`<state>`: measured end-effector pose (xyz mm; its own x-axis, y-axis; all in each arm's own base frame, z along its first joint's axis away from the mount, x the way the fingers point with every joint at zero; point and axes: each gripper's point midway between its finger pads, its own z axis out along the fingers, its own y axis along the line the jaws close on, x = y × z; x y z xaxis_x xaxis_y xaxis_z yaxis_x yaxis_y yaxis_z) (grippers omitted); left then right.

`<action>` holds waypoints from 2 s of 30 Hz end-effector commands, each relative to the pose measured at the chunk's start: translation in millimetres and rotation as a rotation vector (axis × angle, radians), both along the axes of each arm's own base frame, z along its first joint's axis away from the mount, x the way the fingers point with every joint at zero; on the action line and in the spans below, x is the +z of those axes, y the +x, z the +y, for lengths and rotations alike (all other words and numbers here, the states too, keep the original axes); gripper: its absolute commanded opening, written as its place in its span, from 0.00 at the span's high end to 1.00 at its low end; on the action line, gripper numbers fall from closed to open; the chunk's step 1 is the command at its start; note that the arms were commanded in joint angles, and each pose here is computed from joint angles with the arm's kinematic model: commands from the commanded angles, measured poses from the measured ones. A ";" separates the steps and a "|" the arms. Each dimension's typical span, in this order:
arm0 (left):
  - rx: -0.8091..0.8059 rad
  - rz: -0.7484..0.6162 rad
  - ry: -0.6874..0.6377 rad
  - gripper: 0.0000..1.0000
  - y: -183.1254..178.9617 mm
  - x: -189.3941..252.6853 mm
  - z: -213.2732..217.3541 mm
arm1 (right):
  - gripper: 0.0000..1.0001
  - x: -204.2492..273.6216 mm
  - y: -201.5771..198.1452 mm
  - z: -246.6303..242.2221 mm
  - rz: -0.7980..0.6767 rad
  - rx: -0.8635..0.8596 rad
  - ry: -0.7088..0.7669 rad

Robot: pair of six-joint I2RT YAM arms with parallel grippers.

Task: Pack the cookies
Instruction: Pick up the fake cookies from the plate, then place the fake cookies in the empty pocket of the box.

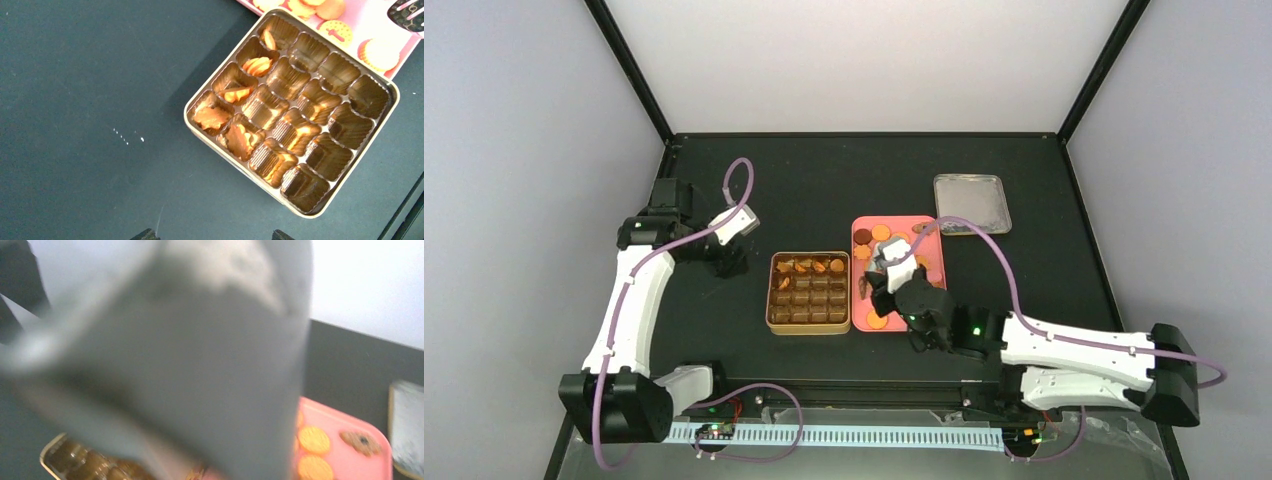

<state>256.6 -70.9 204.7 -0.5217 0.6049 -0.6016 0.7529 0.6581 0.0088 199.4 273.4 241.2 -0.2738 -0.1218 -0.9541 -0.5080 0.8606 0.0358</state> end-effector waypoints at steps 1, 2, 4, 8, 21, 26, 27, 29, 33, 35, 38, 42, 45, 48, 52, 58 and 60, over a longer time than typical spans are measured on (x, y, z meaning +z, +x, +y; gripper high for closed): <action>0.004 0.001 -0.024 0.39 -4.4 -1.8 8.1 | 0.82 50.2 2.7 44.7 -0.094 0.088 0.091; 0.014 0.003 -0.028 0.40 -4.2 -2.3 10.6 | 0.82 55.6 4.3 56.4 -0.102 0.105 0.092; 0.031 0.012 -0.039 0.40 -5.0 -4.0 14.6 | 0.82 61.0 7.1 82.9 -0.110 0.144 0.084; 0.060 0.019 -0.038 0.40 -8.2 -9.0 24.5 | 0.82 66.5 13.9 131.4 -0.127 0.207 0.073; 0.078 0.007 -0.058 0.40 -13.0 -7.4 32.7 | 0.81 27.7 50.2 191.9 -0.084 0.243 0.001; 0.073 0.012 -0.068 0.40 -13.2 -8.8 31.1 | 0.81 16.2 55.7 194.4 -0.070 0.240 -0.007; 0.074 0.011 -0.069 0.40 -12.9 -8.8 31.3 | 0.80 14.8 57.1 194.6 -0.070 0.238 -0.010; 0.073 0.012 -0.070 0.41 -12.6 -9.3 31.0 | 0.80 11.4 60.8 194.6 -0.069 0.232 -0.016; 0.070 0.011 -0.069 0.40 -13.0 -9.8 31.0 | 0.80 9.0 65.5 194.3 -0.070 0.224 -0.018; 0.069 0.012 -0.072 0.41 -12.9 -10.3 30.4 | 0.80 7.4 67.0 195.1 -0.071 0.223 -0.025; 0.069 0.010 -0.077 0.41 -12.0 -9.3 29.9 | 0.78 2.4 68.9 197.4 -0.071 0.222 -0.041; 0.066 0.009 -0.080 0.41 -12.4 -8.4 29.3 | 0.69 -2.4 68.9 198.4 -0.063 0.226 -0.046; 0.064 0.009 -0.079 0.41 -12.8 -8.1 29.2 | 0.65 0.0 67.2 197.4 -0.062 0.231 -0.038; 0.064 0.010 -0.081 0.41 -12.7 -7.8 29.1 | 0.62 4.9 65.6 194.4 -0.067 0.231 -0.028; 0.061 0.011 -0.087 0.41 -12.8 -7.2 28.1 | 0.56 11.7 63.2 191.9 -0.074 0.240 -0.018; 0.057 0.010 -0.084 0.41 -13.4 -6.9 28.0 | 0.54 18.5 60.1 188.4 -0.073 0.247 0.007; 0.057 0.012 -0.086 0.41 -13.4 -7.7 27.9 | 0.55 19.7 60.3 187.5 -0.068 0.243 0.019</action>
<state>246.3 -39.8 192.9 -0.5818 0.5157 -0.6290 0.6941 0.7179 -0.0533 258.8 465.3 227.0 -0.1944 -0.2629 -0.9450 -0.7082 0.7042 -0.0502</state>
